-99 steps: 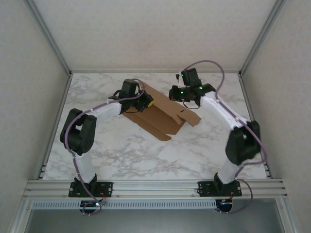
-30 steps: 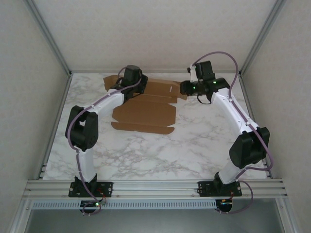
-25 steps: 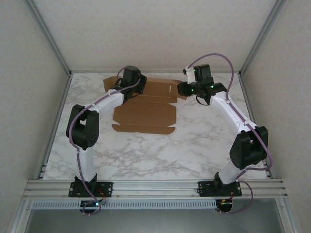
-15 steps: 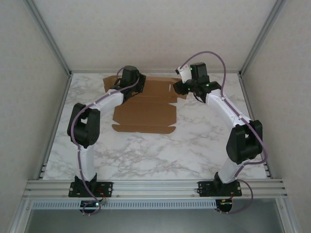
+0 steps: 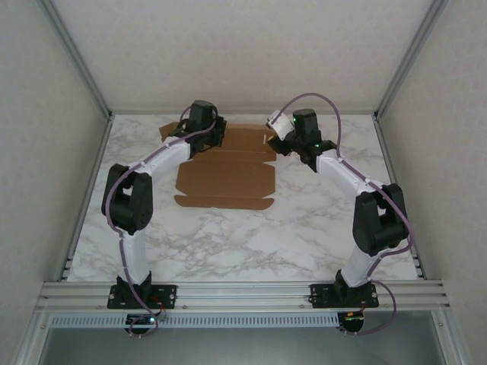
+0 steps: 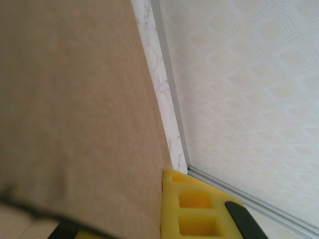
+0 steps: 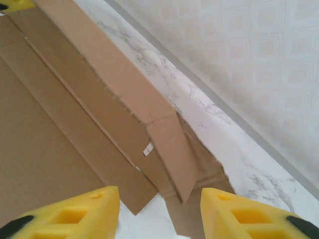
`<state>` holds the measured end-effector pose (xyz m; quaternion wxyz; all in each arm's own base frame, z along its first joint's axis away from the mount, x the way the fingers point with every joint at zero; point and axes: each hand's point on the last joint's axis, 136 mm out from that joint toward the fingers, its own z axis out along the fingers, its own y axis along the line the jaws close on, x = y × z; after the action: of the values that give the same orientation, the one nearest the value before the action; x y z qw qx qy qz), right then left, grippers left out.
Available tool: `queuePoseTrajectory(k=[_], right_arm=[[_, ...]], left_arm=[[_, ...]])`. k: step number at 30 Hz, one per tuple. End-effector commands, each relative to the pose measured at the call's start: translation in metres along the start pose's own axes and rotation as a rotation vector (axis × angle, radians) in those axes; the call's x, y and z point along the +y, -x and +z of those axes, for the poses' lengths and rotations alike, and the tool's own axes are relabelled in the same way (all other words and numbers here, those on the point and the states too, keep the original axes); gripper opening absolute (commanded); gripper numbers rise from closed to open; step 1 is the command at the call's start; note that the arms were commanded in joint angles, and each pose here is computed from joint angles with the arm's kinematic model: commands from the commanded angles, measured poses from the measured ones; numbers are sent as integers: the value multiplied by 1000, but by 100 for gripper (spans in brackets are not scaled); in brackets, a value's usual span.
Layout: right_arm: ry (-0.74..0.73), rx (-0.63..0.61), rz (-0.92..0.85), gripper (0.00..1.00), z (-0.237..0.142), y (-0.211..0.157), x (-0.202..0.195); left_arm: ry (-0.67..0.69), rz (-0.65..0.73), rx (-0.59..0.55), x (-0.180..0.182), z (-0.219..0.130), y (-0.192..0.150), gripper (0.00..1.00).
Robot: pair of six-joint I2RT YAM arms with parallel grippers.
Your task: Fold the paper box
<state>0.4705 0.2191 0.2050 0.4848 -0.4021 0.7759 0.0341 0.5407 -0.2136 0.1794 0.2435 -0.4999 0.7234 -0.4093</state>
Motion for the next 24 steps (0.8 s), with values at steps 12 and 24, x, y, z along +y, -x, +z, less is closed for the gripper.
queuePoseTrajectory(k=[12,24], right_arm=[[-102,83,6,24,39,3,-6],[-90,76,375,13,54,10,9]], left_arm=[[111,-31,6,42,3,6,0],[91,-40,12,34,7,5,0]])
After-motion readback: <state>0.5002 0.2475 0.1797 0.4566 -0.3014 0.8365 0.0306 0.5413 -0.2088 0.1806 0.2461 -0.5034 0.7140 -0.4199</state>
